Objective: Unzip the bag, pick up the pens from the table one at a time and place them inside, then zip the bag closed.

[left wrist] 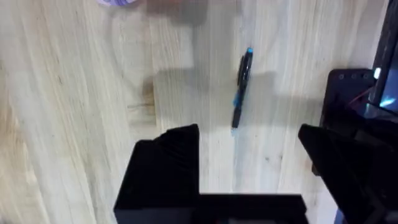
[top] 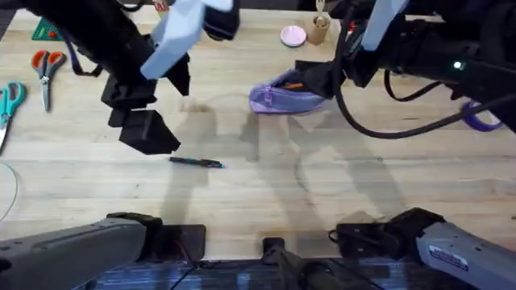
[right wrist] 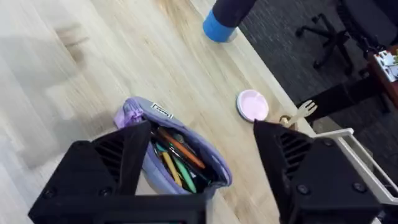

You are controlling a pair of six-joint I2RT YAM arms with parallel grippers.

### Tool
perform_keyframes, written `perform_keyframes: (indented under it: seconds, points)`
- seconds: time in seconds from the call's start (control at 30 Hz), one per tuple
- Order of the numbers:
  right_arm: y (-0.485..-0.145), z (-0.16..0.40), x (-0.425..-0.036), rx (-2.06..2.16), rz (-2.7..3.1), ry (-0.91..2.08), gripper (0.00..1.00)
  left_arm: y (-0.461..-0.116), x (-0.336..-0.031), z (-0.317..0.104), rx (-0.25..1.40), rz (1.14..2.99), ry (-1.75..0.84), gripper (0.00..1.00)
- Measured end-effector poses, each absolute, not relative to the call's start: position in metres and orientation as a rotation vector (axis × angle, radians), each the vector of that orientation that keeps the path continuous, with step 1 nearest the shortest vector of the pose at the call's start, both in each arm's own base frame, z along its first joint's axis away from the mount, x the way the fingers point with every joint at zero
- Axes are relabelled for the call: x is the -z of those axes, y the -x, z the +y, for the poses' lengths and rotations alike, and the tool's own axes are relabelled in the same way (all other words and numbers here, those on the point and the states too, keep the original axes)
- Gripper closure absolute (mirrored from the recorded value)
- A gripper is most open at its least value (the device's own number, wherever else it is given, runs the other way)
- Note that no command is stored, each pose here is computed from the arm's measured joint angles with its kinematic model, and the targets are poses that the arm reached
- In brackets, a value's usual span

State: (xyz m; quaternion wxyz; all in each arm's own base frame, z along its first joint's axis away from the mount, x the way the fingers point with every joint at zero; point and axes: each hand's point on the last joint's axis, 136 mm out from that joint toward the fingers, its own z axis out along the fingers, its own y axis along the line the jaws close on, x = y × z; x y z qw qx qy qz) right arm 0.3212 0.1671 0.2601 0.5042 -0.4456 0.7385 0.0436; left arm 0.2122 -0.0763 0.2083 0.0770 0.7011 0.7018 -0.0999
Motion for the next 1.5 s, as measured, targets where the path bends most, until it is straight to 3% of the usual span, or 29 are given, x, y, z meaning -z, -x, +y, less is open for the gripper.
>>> perform_keyframes:
  seconds: [0.23,0.93,1.5]
  points:
    - [-0.321,0.167,-0.260,-0.105,1.783,1.076,0.006,-0.201,-0.184,-0.083,0.320,2.135,-2.172,0.006]
    - [-0.321,0.167,-0.260,-0.105,1.783,1.076,0.006,-0.190,-0.104,-0.087,0.330,2.383,-2.031,0.005]
    - [-0.321,0.167,-0.260,-0.105,1.783,1.076,0.006,-0.195,-0.074,-0.090,0.230,2.430,-1.965,0.006]
